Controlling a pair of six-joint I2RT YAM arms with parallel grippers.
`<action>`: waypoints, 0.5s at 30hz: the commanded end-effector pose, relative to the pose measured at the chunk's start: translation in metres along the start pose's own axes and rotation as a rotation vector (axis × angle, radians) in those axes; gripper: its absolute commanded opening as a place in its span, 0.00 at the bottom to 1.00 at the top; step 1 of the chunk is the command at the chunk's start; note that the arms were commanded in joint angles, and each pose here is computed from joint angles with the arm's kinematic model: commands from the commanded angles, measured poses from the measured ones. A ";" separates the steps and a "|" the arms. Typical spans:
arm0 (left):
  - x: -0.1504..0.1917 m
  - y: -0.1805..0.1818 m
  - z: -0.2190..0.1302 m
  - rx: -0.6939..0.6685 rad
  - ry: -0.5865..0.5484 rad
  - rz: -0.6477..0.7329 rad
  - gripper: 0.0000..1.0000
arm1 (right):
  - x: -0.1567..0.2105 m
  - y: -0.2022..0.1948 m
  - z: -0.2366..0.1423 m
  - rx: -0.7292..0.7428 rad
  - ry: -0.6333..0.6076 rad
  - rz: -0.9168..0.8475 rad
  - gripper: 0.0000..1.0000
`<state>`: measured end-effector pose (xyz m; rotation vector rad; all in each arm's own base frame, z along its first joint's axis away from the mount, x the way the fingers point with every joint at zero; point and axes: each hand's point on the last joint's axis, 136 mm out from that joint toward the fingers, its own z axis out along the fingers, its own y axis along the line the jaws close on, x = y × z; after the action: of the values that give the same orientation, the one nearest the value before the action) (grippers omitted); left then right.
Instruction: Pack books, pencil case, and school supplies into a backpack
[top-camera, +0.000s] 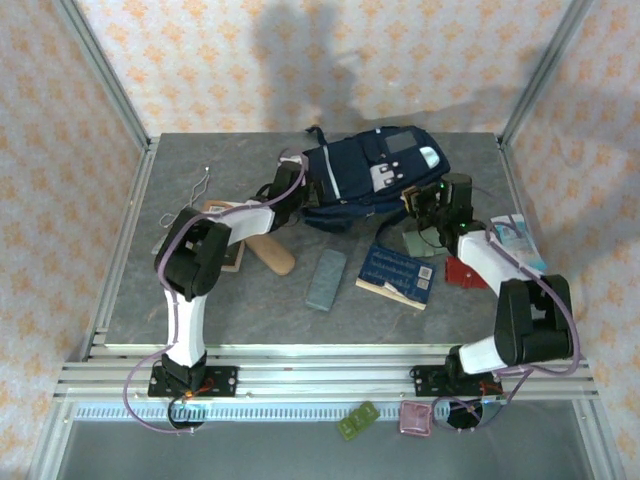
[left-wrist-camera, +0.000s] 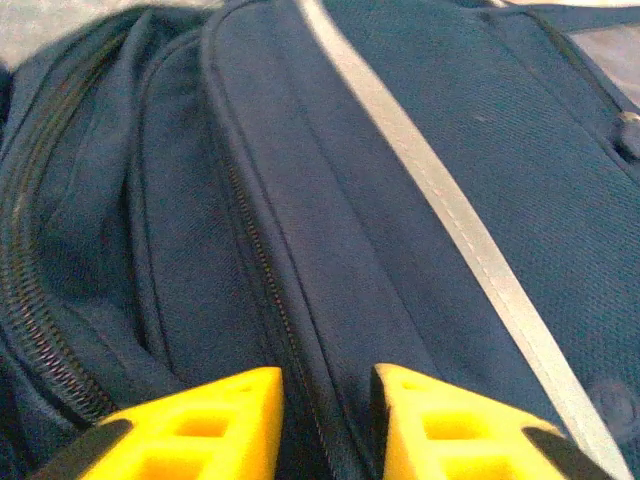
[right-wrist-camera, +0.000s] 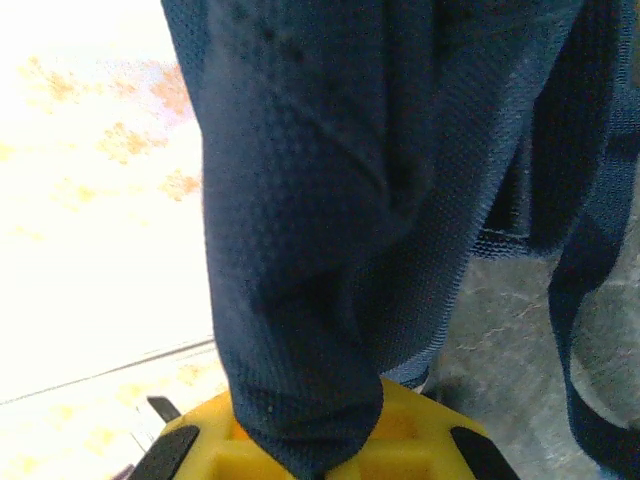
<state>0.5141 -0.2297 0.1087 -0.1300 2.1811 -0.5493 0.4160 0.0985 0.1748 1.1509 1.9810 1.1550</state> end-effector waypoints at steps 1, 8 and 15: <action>-0.036 -0.032 -0.052 0.152 -0.115 0.022 0.47 | -0.009 0.054 -0.027 -0.171 -0.067 0.082 0.00; -0.011 -0.090 -0.129 0.504 -0.186 -0.008 0.56 | -0.010 0.057 -0.033 -0.170 -0.090 0.156 0.00; 0.048 -0.138 -0.146 0.705 -0.182 -0.039 0.60 | -0.007 0.063 -0.036 -0.177 -0.091 0.160 0.00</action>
<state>0.3686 -0.2992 0.1838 0.1295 1.8614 -1.1046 0.4121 0.0900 0.2018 1.3401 1.8090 1.2129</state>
